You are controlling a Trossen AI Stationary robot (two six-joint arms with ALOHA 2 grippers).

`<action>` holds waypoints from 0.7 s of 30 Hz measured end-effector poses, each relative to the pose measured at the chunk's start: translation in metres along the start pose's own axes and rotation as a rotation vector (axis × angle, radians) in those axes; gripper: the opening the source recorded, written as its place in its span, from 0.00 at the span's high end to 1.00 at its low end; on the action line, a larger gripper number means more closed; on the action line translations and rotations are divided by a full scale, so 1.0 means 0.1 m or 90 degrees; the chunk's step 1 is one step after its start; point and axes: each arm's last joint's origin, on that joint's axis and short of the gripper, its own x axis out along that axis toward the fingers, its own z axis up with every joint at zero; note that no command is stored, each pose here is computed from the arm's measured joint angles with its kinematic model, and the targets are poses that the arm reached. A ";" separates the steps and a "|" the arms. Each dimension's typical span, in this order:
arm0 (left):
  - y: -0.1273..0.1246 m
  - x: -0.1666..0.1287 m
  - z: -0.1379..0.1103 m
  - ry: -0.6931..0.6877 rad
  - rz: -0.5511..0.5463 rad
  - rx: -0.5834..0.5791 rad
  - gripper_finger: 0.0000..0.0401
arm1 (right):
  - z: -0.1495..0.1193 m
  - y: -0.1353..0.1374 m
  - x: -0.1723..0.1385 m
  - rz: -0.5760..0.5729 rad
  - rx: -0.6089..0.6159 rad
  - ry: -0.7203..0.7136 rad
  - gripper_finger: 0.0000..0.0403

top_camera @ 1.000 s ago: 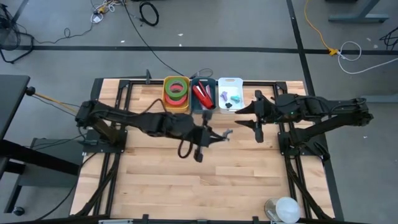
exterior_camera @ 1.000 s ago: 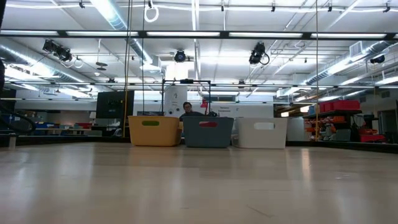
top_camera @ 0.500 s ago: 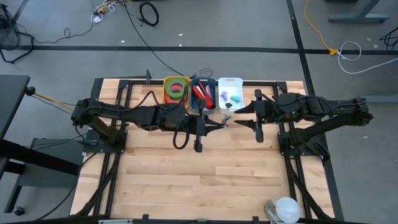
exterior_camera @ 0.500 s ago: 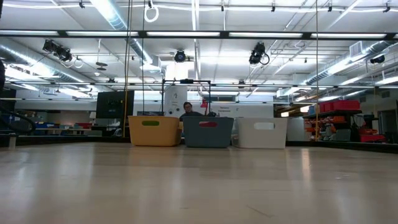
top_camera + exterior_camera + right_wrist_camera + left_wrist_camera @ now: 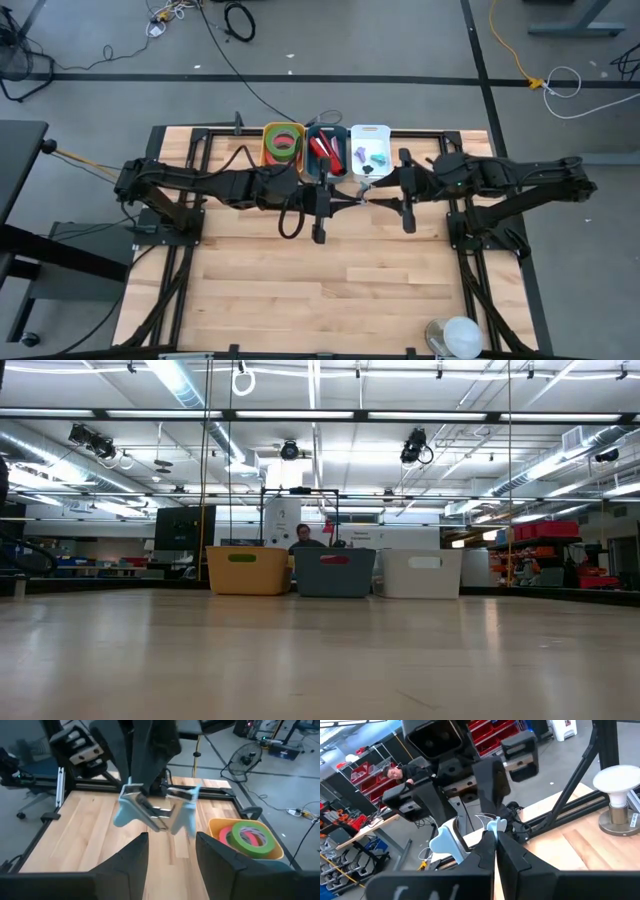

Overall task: Pick and place Stapler, Stapler remover, tape
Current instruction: Put the light blue staple remover into the white bin

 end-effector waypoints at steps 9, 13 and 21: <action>0.00 0.00 0.00 0.001 -0.001 -0.017 0.98 | 0.02 0.00 0.00 -0.003 -0.008 -0.016 0.59; 0.00 0.00 0.00 0.003 -0.002 -0.019 0.98 | 0.05 0.00 -0.01 -0.004 -0.005 -0.032 0.59; -0.01 0.00 -0.01 0.009 -0.004 -0.017 0.98 | 0.04 -0.01 -0.01 -0.015 -0.006 -0.029 0.67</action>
